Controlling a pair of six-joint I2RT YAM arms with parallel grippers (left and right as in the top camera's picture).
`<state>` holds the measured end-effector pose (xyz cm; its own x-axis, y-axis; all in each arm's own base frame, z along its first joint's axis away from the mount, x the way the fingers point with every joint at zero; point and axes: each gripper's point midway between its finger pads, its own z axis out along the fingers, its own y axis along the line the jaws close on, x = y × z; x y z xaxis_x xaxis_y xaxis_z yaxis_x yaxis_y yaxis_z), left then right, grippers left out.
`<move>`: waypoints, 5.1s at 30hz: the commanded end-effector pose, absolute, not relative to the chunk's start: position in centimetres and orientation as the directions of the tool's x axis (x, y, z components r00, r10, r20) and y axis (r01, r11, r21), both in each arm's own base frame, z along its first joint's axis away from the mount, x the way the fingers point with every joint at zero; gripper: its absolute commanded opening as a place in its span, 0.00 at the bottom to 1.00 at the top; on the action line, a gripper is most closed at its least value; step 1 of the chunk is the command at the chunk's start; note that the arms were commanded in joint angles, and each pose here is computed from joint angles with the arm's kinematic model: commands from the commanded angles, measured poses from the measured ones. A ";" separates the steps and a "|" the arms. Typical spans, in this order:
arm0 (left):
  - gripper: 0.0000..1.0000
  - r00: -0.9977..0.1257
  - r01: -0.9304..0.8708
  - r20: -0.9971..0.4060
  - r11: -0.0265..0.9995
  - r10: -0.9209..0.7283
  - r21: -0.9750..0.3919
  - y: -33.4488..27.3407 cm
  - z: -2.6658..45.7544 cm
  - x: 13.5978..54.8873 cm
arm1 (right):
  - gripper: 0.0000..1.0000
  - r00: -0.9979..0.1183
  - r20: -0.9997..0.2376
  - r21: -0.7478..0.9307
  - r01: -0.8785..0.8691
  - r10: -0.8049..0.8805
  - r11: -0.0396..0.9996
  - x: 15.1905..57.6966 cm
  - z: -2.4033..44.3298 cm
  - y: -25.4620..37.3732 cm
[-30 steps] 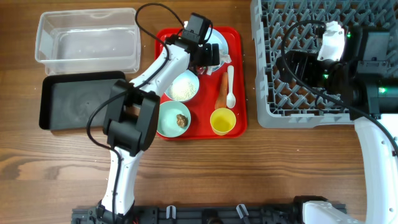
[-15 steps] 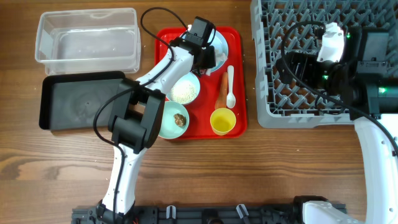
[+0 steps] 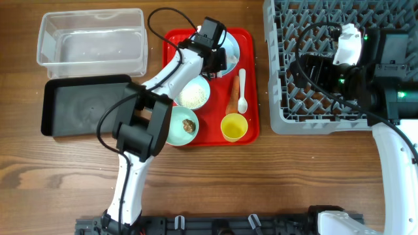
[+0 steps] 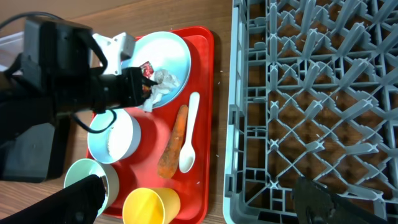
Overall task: Sort waste into correct bins and load items into the dishwasher rack
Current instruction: 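Grasp the red wrapper and white tissue with the left gripper, then carry the wrapper and tissue left and drop them into the clear bin, then reach the left gripper to the white rice bowl and grasp its rim, then lift the rice bowl left and tip the rice onto the black tray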
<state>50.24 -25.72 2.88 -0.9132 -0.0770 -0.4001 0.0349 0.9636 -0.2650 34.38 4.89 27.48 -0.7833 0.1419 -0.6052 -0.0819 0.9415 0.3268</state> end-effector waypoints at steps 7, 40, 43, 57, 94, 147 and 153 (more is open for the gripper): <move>0.04 -0.795 0.032 -0.575 0.935 -0.190 -0.353 -21.7 18.1 51.4 | 1.00 -0.765 -0.629 0.315 -0.085 0.140 0.945 34.4 28.5 4.7; 0.04 -0.627 -0.485 -0.619 0.859 -0.472 -0.163 3.8 18.2 53.7 | 1.00 -0.767 -0.626 0.318 -0.086 0.141 0.944 34.3 28.5 4.7; 0.04 -0.622 -0.492 -0.625 0.856 -0.472 -0.157 4.1 16.9 54.6 | 1.00 -0.767 -0.625 0.320 -0.084 0.144 0.944 34.3 28.5 4.7; 1.00 -0.564 -0.521 -0.665 0.836 -0.489 -0.172 6.4 14.9 57.2 | 1.00 -0.769 -0.618 0.332 -0.068 0.162 0.941 34.3 28.4 4.7; 0.80 -0.966 0.189 -0.222 0.945 0.130 -0.268 -20.7 12.7 40.6 | 1.00 -0.795 -0.584 0.335 -0.054 0.163 0.941 35.1 27.0 4.7; 0.04 -0.964 0.047 -0.265 0.963 -0.026 -0.266 -16.9 14.1 40.7 | 1.00 -0.808 -0.567 0.333 -0.045 0.162 0.942 34.7 26.6 4.6; 0.04 -0.956 -0.134 -0.217 0.952 -0.198 -0.277 -9.1 16.0 40.2 | 1.00 -0.806 -0.569 0.333 -0.045 0.163 0.942 34.8 26.6 4.6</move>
<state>39.92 -12.44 14.09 -0.9725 -0.0979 -0.2113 -0.0461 0.9704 -0.2372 34.37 4.89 26.31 -0.8125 0.1506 -0.5632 -0.0587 0.9400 0.3361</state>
